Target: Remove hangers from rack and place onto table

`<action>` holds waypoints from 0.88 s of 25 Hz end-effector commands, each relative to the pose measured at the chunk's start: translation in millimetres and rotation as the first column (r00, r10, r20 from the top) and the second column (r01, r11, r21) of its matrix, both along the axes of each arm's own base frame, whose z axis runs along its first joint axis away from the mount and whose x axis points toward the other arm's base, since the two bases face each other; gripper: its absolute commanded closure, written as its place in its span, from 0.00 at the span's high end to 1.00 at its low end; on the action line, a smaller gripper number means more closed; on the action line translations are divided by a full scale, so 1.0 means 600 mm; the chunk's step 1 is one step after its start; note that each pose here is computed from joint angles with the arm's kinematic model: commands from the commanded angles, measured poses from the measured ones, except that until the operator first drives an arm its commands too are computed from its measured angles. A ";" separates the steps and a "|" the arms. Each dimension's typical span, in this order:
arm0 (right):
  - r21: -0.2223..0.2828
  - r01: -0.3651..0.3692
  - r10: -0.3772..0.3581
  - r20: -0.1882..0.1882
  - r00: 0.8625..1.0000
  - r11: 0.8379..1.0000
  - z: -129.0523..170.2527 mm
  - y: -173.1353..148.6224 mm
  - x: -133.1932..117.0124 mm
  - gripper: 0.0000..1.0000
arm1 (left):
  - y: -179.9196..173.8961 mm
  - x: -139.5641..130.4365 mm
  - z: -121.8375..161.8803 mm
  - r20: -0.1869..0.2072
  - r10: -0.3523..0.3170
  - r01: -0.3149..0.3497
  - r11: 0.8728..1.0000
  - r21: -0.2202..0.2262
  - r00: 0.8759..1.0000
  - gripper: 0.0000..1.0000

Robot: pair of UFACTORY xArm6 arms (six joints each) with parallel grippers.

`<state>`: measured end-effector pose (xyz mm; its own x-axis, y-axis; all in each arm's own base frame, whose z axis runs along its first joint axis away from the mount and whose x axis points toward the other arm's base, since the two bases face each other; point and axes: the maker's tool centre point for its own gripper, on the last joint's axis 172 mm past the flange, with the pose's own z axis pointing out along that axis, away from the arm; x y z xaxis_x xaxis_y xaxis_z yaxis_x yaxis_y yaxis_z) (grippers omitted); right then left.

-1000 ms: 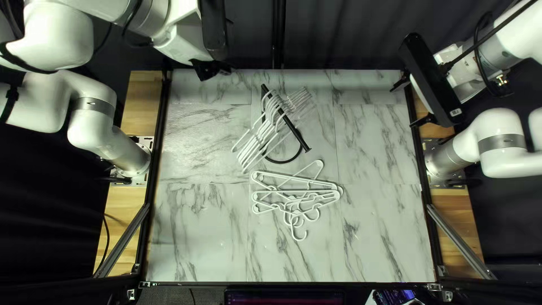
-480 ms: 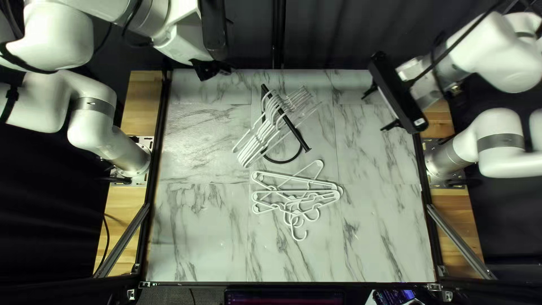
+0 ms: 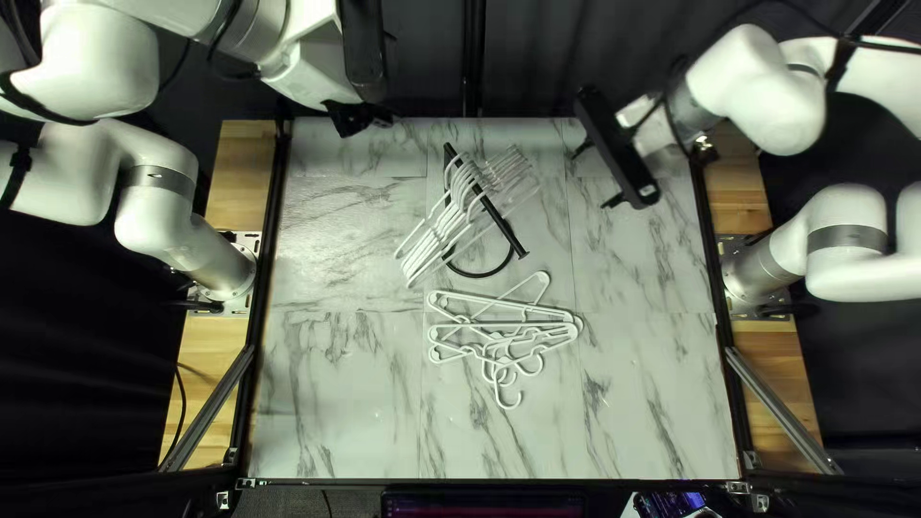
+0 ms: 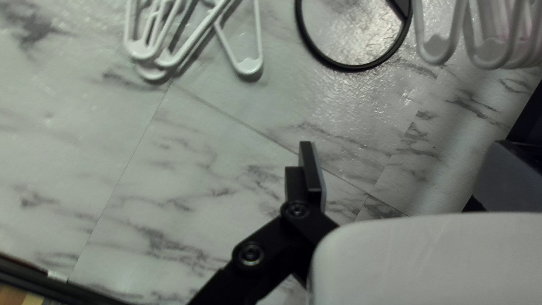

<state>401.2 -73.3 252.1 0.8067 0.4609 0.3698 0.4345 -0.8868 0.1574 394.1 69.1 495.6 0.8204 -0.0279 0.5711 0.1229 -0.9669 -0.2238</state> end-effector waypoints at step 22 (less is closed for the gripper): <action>0.006 0.020 -0.020 0.054 0.998 1.000 -0.009 0.007 0.099 1.00 | 0.000 0.000 0.000 0.000 0.000 0.000 1.000 0.000 1.000 1.00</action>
